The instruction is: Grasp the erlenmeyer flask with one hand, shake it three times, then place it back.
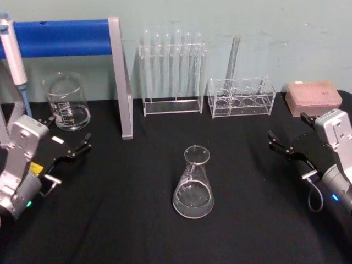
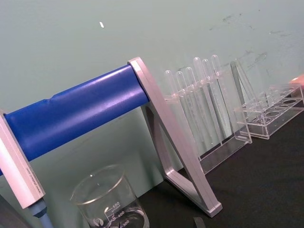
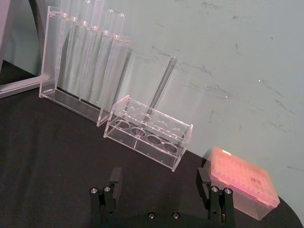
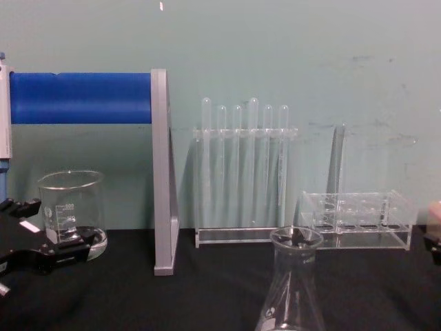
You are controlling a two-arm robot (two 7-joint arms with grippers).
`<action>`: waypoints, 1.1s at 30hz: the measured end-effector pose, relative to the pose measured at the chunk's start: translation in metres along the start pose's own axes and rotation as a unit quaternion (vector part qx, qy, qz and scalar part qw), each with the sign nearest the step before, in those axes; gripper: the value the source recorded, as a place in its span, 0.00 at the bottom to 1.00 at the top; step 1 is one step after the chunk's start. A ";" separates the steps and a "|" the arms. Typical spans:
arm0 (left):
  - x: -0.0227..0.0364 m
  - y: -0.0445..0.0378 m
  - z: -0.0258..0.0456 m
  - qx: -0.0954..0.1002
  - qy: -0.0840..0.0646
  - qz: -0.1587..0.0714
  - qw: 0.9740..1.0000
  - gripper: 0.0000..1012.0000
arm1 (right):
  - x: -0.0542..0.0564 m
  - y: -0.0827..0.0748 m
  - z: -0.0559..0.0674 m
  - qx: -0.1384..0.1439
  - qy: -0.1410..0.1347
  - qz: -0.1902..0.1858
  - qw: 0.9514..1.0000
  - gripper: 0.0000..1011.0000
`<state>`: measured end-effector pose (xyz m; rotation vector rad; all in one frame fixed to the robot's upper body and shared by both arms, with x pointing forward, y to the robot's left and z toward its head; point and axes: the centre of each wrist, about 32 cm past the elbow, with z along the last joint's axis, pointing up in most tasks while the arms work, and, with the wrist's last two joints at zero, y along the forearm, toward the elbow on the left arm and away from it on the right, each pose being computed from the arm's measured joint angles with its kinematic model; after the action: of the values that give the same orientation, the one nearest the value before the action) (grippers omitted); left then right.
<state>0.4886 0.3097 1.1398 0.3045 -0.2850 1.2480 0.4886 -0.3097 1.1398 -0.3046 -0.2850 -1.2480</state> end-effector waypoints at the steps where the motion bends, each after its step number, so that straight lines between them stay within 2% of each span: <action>1: 0.0000 0.0000 0.0000 0.000 0.000 0.000 1.000 0.99 | 0.000 0.000 0.000 0.000 0.000 0.000 1.000 0.99; 21: 0.0000 0.0000 0.0000 0.000 0.000 0.000 1.000 0.99 | 0.002 -0.001 0.000 0.004 0.003 0.006 1.000 0.99; 27: 0.0000 0.0000 0.0000 0.000 0.000 0.000 1.000 0.99 | 0.007 -0.003 0.001 0.007 0.024 0.023 0.999 0.99; 33: 0.0000 0.0000 0.0000 0.000 0.000 0.000 1.000 0.99 | 0.012 -0.012 0.003 0.011 0.048 0.057 0.997 0.99</action>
<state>0.4886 0.3097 1.1398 0.3044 -0.2851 1.2480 0.4806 -0.3220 1.1482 -0.2376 -0.1973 -1.1432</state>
